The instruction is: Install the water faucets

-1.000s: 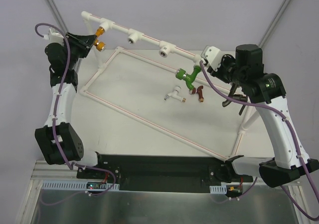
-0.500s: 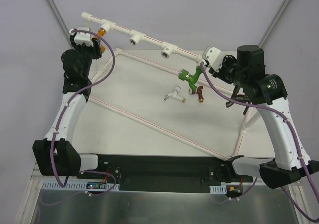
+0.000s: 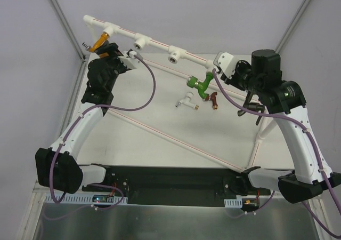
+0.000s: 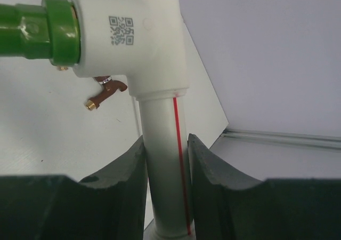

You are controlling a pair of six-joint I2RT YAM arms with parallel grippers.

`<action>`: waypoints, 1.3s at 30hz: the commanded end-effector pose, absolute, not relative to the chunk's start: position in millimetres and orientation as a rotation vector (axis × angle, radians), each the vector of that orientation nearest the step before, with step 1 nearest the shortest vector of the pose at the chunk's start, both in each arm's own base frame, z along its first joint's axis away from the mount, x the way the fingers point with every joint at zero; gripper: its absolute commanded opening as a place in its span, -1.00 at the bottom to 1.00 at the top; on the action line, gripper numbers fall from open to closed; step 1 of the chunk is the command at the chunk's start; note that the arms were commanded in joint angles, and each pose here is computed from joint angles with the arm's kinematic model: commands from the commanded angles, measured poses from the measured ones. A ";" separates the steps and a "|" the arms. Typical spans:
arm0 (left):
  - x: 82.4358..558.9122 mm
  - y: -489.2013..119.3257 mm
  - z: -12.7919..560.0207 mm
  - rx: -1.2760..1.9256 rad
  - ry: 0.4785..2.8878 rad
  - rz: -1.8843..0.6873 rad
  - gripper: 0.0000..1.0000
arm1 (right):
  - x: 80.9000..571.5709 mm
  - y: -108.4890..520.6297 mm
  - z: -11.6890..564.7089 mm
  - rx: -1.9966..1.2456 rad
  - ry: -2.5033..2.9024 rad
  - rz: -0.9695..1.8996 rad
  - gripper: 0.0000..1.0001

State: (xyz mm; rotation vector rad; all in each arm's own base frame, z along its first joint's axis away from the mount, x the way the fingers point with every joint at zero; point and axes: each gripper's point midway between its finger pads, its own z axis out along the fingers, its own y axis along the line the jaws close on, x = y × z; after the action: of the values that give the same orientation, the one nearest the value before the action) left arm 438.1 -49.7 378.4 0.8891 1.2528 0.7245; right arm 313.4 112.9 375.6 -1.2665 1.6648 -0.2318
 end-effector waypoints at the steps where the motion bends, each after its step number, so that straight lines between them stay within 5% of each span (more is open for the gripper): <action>1: 428.2 -58.3 404.6 0.786 1.240 0.564 0.64 | 290.1 130.6 391.7 -1.222 1.616 -0.084 -0.97; 14: 356.7 -23.8 475.5 0.075 1.244 -0.178 0.93 | 290.9 130.1 390.6 -1.221 1.620 -0.088 -0.97; 22: 372.3 23.0 447.7 -0.352 1.382 -0.602 0.90 | 290.8 130.6 390.5 -1.223 1.617 -0.086 -0.97; 33: 415.7 12.5 415.4 -0.194 1.458 -0.851 0.88 | 289.0 128.8 392.3 -1.223 1.606 -0.098 -0.96; 39: 427.3 13.4 404.3 -0.037 1.475 -0.769 0.59 | 289.4 128.0 392.0 -1.217 1.613 -0.099 -0.97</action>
State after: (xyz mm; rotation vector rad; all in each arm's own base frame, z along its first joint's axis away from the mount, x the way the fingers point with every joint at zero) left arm 436.2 24.6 365.2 -0.2945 1.5663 -0.8148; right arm 312.5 116.6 375.1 -1.2745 1.6543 -0.2183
